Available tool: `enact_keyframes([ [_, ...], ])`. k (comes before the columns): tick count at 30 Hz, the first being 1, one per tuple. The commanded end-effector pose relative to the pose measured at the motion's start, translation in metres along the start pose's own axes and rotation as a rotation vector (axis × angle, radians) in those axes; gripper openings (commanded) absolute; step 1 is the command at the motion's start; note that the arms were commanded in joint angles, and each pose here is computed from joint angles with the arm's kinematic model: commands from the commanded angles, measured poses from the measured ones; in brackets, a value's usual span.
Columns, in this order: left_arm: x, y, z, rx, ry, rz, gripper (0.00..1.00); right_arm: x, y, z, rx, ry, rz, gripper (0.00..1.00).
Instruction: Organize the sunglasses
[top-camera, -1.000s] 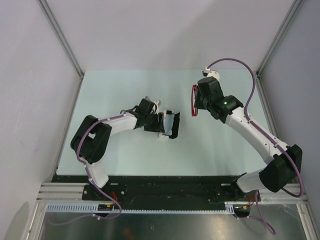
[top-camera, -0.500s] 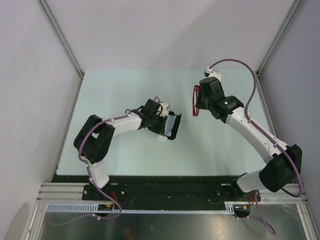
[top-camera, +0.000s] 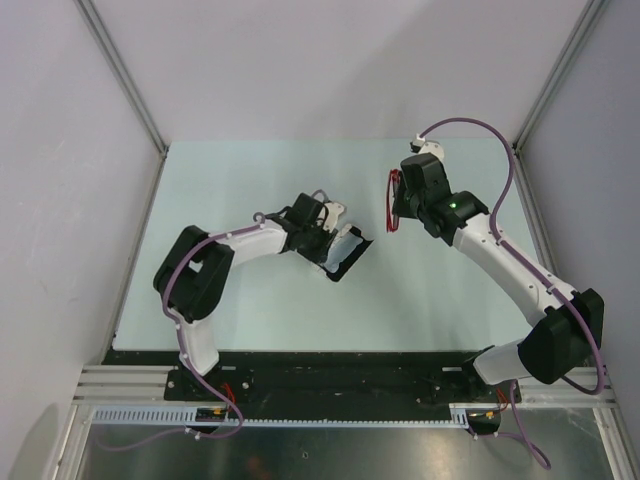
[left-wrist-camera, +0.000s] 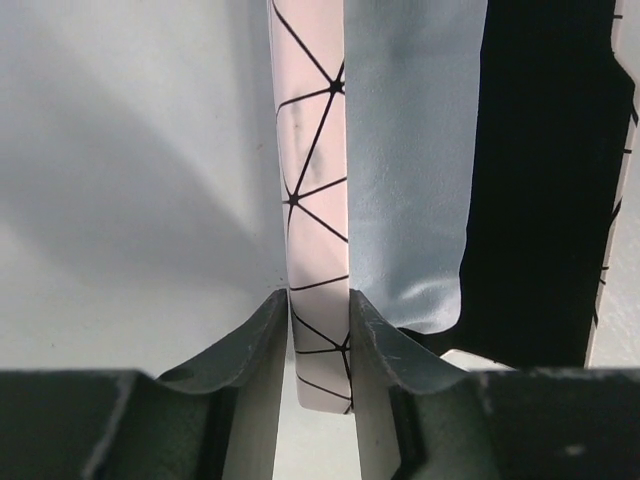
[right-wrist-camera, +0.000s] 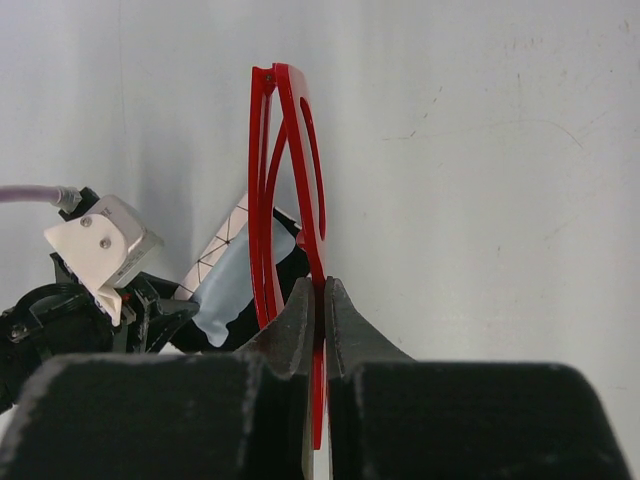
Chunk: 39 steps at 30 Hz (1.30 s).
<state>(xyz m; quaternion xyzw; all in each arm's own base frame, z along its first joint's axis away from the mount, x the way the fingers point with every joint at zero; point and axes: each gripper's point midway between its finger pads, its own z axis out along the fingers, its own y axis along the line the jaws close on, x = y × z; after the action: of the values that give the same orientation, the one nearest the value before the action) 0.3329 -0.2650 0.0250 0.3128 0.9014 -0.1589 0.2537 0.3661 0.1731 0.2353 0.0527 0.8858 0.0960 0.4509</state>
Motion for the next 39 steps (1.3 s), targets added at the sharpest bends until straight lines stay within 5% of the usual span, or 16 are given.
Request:
enact_keyframes([
  [1, -0.023, 0.01, -0.002, -0.036, -0.049, 0.122, 0.37, -0.008, 0.003, 0.001, -0.018, -0.026, 0.016, 0.0],
  [11, -0.054, 0.011, -0.026, -0.077, -0.14, 0.092, 0.7, -0.014, 0.004, -0.002, -0.038, -0.04, 0.03, 0.0],
  [15, -0.077, 0.0, -0.059, -0.049, -0.234, 0.089, 0.73, -0.023, -0.003, -0.006, -0.038, -0.059, 0.054, 0.0],
  [21, -0.107, -0.056, -0.077, 0.177, -0.309, 0.098, 0.74, -0.038, -0.024, -0.015, 0.0, -0.097, 0.093, 0.0],
  [26, -0.104, -0.098, -0.043, 0.256, -0.249, 0.179, 0.73, -0.046, -0.043, -0.023, 0.035, -0.116, 0.117, 0.0],
  [39, -0.079, -0.088, 0.011, 0.024, -0.15, 0.243, 0.56, -0.04, -0.06, -0.034, 0.087, -0.099, 0.131, 0.0],
])
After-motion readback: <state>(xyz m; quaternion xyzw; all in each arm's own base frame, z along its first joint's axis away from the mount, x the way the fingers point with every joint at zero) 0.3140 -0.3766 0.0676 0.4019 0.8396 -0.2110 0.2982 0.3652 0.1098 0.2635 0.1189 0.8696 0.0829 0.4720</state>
